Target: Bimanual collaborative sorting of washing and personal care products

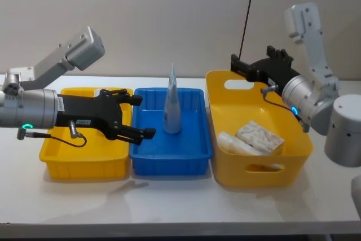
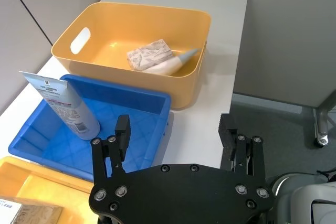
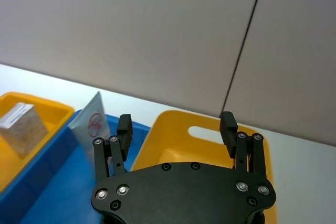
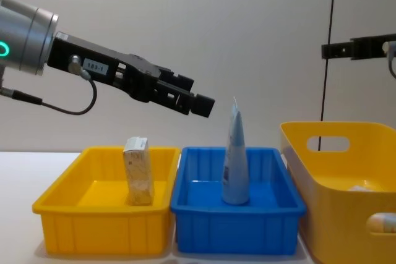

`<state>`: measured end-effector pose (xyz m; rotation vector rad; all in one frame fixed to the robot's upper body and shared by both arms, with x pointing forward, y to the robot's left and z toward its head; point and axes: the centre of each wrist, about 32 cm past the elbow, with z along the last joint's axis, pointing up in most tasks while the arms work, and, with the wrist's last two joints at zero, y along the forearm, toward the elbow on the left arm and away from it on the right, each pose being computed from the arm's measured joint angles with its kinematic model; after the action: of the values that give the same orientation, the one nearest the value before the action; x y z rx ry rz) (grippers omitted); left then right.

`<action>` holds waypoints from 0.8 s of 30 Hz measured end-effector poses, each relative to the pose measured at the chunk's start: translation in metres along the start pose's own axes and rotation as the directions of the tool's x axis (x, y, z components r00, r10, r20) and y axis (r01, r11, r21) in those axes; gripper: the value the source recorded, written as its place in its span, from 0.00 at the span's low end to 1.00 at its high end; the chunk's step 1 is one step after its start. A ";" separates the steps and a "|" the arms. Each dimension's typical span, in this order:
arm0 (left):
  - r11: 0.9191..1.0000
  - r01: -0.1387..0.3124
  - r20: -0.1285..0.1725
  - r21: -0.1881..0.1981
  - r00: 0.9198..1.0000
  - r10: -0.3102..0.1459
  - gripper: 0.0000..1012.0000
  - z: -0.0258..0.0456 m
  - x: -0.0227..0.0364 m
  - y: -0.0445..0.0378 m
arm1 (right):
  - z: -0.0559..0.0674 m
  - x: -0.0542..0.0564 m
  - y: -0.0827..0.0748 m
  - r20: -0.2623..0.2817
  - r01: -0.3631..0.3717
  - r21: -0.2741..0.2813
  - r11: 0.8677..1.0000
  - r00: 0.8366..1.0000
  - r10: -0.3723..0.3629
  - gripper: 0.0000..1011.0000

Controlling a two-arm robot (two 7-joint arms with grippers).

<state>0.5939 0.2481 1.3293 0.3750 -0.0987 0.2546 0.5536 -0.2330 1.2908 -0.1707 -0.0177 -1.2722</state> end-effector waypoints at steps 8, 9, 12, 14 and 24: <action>1.000 0.000 0.000 0.000 1.000 0.000 0.99 0.0000 0.0000 0.0000 | -0.006 0.001 -0.011 -0.005 -0.103 -0.002 0.995 0.995 0.103 0.99; 1.000 0.000 0.000 0.000 1.000 0.000 0.99 0.0000 0.0000 0.0000 | -0.007 0.001 -0.012 -0.005 -0.111 -0.003 0.994 0.994 0.111 0.99; 1.000 0.000 0.000 0.000 1.000 0.000 0.99 0.0000 0.0000 0.0000 | -0.009 0.002 -0.018 -0.008 -0.159 -0.005 0.987 0.987 0.159 0.99; 1.000 0.000 0.000 0.000 1.000 0.000 0.99 0.0000 0.0000 0.0000 | -0.012 0.002 -0.022 -0.009 -0.192 -0.009 0.981 0.981 0.192 0.99; 1.000 0.000 0.000 0.000 1.000 0.000 0.99 0.0000 0.0000 0.0000 | -0.023 0.001 -0.042 -0.024 -0.347 -0.034 0.937 0.938 0.346 0.99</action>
<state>0.5939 0.2481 1.3293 0.3749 -0.0987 0.2545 0.5124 -0.2491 1.2732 -0.1859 0.0497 -0.9210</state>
